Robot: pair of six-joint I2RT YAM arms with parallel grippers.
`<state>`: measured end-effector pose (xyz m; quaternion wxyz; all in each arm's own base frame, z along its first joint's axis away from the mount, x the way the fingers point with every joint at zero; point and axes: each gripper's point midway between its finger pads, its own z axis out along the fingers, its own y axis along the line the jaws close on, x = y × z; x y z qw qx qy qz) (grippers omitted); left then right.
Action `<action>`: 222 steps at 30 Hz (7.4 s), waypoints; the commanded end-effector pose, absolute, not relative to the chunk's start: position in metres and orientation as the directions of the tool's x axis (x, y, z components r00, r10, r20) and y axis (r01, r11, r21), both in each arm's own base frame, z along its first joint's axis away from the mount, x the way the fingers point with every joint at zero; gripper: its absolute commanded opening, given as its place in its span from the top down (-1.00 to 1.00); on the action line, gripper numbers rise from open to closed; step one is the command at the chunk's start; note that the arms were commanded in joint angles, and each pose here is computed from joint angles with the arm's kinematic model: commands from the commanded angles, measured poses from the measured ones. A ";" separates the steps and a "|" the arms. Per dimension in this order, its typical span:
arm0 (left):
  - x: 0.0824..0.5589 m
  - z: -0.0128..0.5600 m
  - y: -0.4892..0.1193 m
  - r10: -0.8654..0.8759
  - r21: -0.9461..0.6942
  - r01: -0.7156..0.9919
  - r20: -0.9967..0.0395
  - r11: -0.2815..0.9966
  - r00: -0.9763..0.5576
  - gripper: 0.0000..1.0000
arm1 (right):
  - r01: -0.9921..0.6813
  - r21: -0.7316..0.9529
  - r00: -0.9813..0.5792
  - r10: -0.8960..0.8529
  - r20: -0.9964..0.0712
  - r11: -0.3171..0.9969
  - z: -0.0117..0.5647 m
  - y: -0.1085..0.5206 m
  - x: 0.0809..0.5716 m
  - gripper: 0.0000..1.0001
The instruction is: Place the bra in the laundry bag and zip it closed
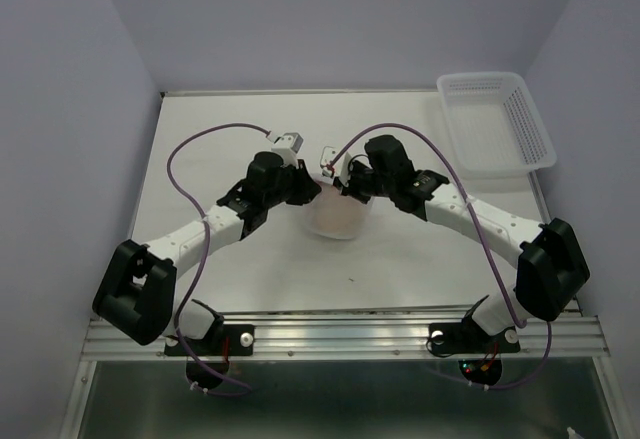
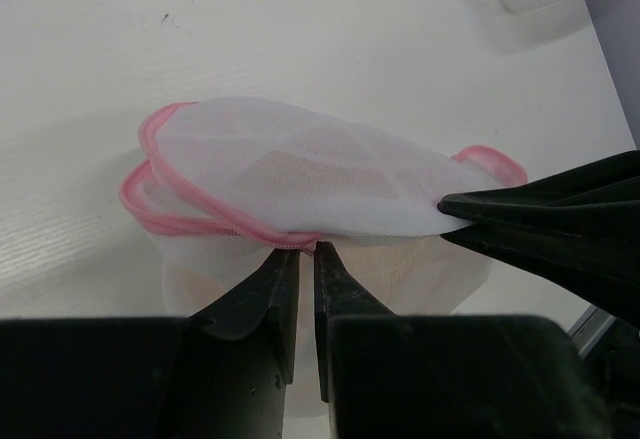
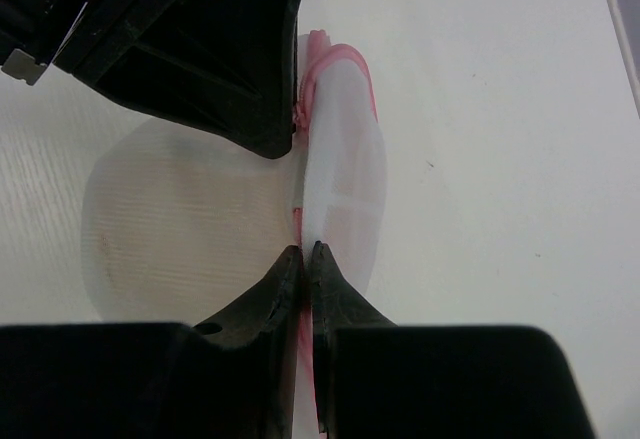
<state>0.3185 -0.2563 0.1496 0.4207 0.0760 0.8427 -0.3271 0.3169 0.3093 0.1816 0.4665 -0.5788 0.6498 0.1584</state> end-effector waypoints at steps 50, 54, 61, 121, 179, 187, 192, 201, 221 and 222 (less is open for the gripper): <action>0.297 0.228 -0.234 -0.278 -0.494 0.429 -0.836 0.756 -0.472 1.00 | -0.880 -0.263 0.042 -0.488 -0.872 0.395 0.230 0.297 0.310 -1.00; 0.298 0.229 -0.232 -0.271 -0.480 0.408 -0.839 0.777 -0.472 1.00 | -0.894 -0.224 0.030 -0.447 -0.894 0.389 0.241 0.307 0.309 -1.00; 0.298 0.226 -0.235 -0.268 -0.482 0.385 -0.829 0.787 -0.491 1.00 | -0.912 -0.163 -0.010 -0.417 -0.909 0.377 0.240 0.334 0.307 -1.00; 0.360 0.156 -0.167 -0.411 -0.509 0.100 -0.782 0.855 -0.469 1.00 | -0.834 -0.325 0.162 -0.365 -0.917 0.446 0.218 0.303 0.271 0.97; 0.298 0.155 -0.150 -0.446 -0.572 0.083 -0.715 0.816 -0.539 1.00 | -0.919 -0.380 0.315 -0.781 -0.539 -0.108 0.150 0.288 0.265 -0.96; 0.289 0.148 -0.158 -0.438 -0.588 0.101 -0.694 0.802 -0.571 1.00 | -0.902 -0.357 0.413 -0.722 -0.556 -0.242 0.154 0.308 0.261 -0.79; 0.281 0.140 -0.171 -0.433 -0.602 0.103 -0.673 0.792 -0.599 1.00 | -0.901 -0.353 0.417 -0.720 -0.554 -0.251 0.151 0.313 0.264 -0.74; 0.263 0.125 -0.192 -0.425 -0.634 0.113 -0.629 0.765 -0.650 1.00 | -0.877 -0.377 0.478 -0.624 -0.618 -0.299 0.175 0.318 0.244 -0.54; 0.264 0.110 -0.213 -0.415 -0.651 0.107 -0.592 0.752 -0.691 1.00 | -0.897 -0.281 0.441 -0.663 -0.605 -0.341 0.143 0.330 0.253 0.55; 0.265 0.112 -0.214 -0.415 -0.652 0.110 -0.594 0.750 -0.689 1.00 | -0.899 -0.284 0.437 -0.667 -0.604 -0.332 0.143 0.331 0.254 0.66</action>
